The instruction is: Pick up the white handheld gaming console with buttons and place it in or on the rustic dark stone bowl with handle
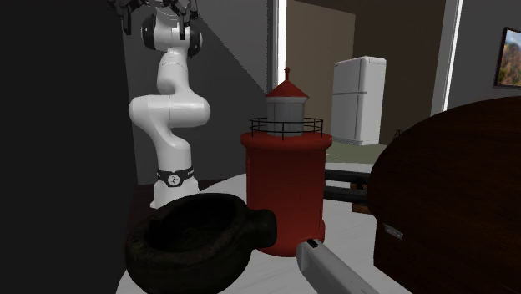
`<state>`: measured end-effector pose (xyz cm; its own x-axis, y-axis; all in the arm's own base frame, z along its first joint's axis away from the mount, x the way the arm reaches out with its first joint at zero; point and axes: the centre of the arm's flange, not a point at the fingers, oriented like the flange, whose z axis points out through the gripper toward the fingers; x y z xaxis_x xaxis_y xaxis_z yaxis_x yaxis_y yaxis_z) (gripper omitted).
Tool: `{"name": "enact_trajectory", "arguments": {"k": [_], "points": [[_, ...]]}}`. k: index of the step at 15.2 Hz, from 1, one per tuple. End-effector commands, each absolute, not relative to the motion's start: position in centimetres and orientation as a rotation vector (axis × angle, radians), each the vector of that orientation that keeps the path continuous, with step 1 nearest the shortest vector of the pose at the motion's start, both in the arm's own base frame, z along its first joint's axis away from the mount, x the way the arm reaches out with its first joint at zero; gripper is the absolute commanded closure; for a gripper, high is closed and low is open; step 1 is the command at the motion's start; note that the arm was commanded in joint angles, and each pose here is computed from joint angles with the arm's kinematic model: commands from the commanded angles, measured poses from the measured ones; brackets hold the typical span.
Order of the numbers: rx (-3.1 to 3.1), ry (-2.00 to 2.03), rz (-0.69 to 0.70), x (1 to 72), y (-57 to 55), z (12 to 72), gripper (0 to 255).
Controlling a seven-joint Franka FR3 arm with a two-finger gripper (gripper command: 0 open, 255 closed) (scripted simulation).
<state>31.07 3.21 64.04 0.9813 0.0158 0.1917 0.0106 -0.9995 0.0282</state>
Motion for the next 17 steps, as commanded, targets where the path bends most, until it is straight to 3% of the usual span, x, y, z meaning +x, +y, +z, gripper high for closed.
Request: {"name": "enact_trajectory", "arguments": {"k": [1,17], "points": [[3.100,0.021,0.300,31.1,3.2,64.0,0],[3.134,0.125,0.244,45.2,12.3,51.1,0]]}}
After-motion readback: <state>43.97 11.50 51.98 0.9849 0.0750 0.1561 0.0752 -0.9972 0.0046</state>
